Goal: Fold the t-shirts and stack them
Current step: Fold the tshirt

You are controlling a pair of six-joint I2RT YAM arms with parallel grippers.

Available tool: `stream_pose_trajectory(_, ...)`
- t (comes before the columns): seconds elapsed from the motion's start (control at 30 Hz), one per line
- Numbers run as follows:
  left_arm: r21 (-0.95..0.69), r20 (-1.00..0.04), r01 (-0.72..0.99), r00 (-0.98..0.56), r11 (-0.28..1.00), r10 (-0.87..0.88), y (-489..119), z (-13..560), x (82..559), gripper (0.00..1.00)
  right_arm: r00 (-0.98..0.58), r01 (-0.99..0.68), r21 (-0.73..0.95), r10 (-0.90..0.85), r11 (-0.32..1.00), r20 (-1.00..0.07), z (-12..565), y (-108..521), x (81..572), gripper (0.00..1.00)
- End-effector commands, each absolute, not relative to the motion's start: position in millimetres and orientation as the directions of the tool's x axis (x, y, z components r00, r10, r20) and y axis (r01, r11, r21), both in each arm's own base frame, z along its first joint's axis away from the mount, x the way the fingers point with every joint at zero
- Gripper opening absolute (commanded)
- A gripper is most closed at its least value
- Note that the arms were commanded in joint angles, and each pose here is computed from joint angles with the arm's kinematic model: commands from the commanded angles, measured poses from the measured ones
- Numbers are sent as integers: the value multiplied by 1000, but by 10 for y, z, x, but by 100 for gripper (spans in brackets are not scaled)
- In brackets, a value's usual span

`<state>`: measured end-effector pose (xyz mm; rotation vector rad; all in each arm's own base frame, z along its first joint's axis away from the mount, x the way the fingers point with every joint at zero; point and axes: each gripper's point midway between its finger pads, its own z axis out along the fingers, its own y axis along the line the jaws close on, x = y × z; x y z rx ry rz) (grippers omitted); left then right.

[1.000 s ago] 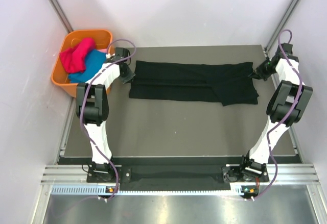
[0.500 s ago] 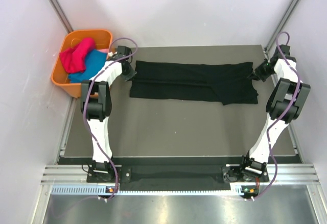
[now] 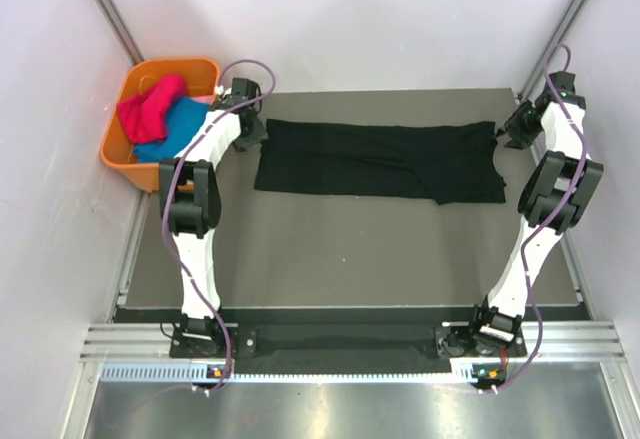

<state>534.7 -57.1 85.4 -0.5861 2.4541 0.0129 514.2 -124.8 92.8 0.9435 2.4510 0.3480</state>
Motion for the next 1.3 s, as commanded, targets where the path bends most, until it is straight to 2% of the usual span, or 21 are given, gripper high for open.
stream_pose_trajectory(0.0,-137,-607,-386,-695,912,-385,-572,1455,5065,54,-658,519,282,587,807,-471,1441,-1406,5009,42)
stream_pose_trajectory(0.03,-155,-568,-362,-729,919,-383,-677,1321,4912,54,-664,518,265,578,813,-474,1412,-1365,4958,44)
stream_pose_trajectory(0.1,-240,-607,-308,-693,920,-390,-822,1546,4867,48,-665,465,288,545,837,-511,1609,-1067,4953,46)
stream_pose_trajectory(0.13,-270,-571,-279,-724,921,-387,-962,1394,4729,45,-692,453,300,544,839,-475,1481,-887,4868,46)
stream_pose_trajectory(0.17,-302,-574,-252,-722,919,-387,-1037,1405,4708,44,-685,429,319,535,845,-494,1509,-756,4911,46)
stream_pose_trajectory(0.2,-332,-582,-227,-714,915,-389,-1110,1391,4705,39,-685,393,346,523,852,-508,1603,-450,4924,44)
stream_pose_trajectory(0.23,-348,-576,-212,-721,913,-386,-1177,1365,4704,37,-708,388,351,519,852,-478,1438,-263,4838,42)
stream_pose_trajectory(0.27,-381,-554,-186,-738,906,-385,-1266,1346,4696,34,-708,325,367,481,872,-517,1517,50,4902,41)
stream_pose_trajectory(0.33,-381,-524,-183,-764,906,-375,-1321,1216,4740,26,-721,321,353,469,879,-511,1414,303,4858,27)
stream_pose_trajectory(0.37,-377,-517,-179,-774,909,-366,-1332,1164,4753,25,-736,296,353,448,887,-507,1381,509,4840,23)
stream_pose_trajectory(0.47,-325,-494,-189,-802,927,-337,-1284,883,4807,24,-769,242,309,376,920,-517,1257,991,4806,16)
stream_pose_trajectory(0.57,-293,-472,-199,-821,935,-322,-1266,706,4822,22,-776,227,262,337,938,-534,1119,1219,4817,8)
stream_pose_trajectory(0.67,-283,-446,-216,-833,934,-328,-1257,549,4816,18,-791,234,210,312,949,-526,918,1323,4800,0)
stream_pose_trajectory(1.03,-201,-409,-264,-852,944,-325,-1113,282,4659,13,-828,272,121,296,955,-476,528,1273,4611,0)
stream_pose_trajectory(1.27,-190,-394,-272,-859,944,-326,-1099,213,4615,13,-817,287,89,292,954,-498,458,1212,4726,0)
